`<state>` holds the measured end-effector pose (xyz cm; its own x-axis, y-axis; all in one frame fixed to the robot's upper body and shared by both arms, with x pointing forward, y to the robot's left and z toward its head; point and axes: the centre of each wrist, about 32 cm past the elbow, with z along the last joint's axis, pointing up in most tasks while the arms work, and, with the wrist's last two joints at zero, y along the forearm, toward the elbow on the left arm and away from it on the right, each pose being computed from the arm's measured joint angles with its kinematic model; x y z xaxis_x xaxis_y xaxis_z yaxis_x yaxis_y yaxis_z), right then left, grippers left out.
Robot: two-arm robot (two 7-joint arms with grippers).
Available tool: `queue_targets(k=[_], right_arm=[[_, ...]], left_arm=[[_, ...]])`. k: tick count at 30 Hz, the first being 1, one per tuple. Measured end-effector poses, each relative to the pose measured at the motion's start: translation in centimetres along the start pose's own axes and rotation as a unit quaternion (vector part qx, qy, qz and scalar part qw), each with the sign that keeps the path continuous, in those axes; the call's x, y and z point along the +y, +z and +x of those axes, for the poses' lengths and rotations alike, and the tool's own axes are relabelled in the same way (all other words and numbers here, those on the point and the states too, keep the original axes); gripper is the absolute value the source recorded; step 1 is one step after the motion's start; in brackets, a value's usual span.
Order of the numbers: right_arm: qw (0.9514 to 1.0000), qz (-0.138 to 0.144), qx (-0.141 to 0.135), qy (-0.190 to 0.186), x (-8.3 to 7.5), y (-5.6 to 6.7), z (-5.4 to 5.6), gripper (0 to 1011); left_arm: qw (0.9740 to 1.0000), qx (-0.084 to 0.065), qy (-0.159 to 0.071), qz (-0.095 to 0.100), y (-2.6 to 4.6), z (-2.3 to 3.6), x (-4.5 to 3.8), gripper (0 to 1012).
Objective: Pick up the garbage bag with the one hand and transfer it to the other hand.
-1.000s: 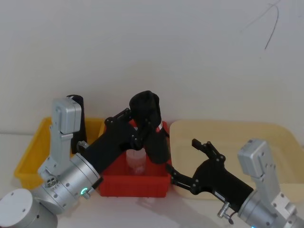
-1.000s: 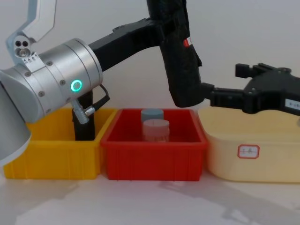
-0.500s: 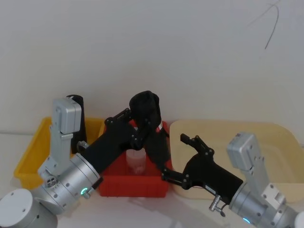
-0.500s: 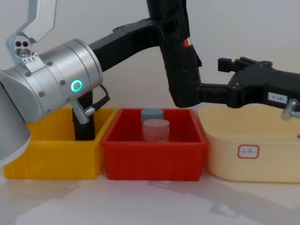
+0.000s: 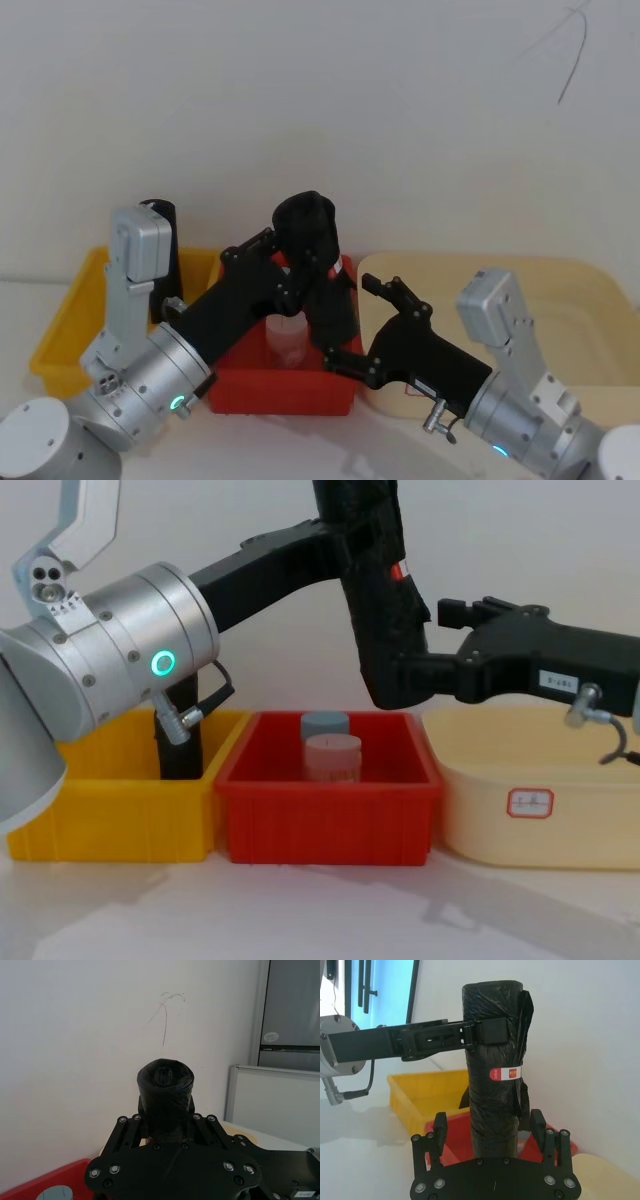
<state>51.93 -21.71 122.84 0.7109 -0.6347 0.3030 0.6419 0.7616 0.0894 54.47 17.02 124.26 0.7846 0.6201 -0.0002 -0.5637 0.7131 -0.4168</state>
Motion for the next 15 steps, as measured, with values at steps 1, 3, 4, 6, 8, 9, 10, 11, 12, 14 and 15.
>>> queue_targets(k=[1,3,4,6,8,9,10,11,12,14,15], right_arm=[[1.0,0.001,0.0,0.0,0.1,0.0,0.0,1000],[1.0,0.002,0.0,0.0,0.4,-0.1,0.0,999],[1.0,0.002,0.0,0.0,0.4,-0.1,0.1,1000],[1.0,0.002,0.0,0.0,0.7,-0.1,0.1,999],[1.0,0.003,-0.001,0.0,0.9,-0.2,0.2,999],[1.0,0.003,-0.001,-0.001,1.0,-0.2,0.2,999],[1.0,0.003,-0.001,-0.001,1.1,-0.2,0.2,1000],[1.0,0.003,-0.001,-0.001,1.3,-0.3,0.2,1000],[1.0,0.003,-0.001,-0.001,1.3,-0.3,0.2,1000],[1.0,0.003,-0.001,-0.001,1.5,-0.3,0.3,999],[1.0,0.002,-0.001,-0.002,1.6,-0.3,0.3,999]], left_arm=[[1.0,0.0,0.0,0.0,0.0,0.0,0.0,368],[1.0,0.0,0.0,0.0,0.0,0.0,0.0,368],[1.0,0.0,0.0,0.0,0.0,0.0,0.0,368],[1.0,0.0,0.0,0.0,0.0,0.0,0.0,368],[1.0,0.0,0.0,0.0,0.0,0.0,0.0,368],[1.0,0.0,0.0,0.0,0.0,0.0,0.0,368],[1.0,0.0,0.0,0.0,0.0,0.0,0.0,368],[1.0,0.0,0.0,0.0,0.0,0.0,0.0,368],[1.0,0.0,0.0,0.0,0.0,0.0,0.0,367],[1.0,0.0,0.0,0.0,0.0,0.0,0.0,368],[1.0,0.0,0.0,0.0,0.0,0.0,0.0,368]])
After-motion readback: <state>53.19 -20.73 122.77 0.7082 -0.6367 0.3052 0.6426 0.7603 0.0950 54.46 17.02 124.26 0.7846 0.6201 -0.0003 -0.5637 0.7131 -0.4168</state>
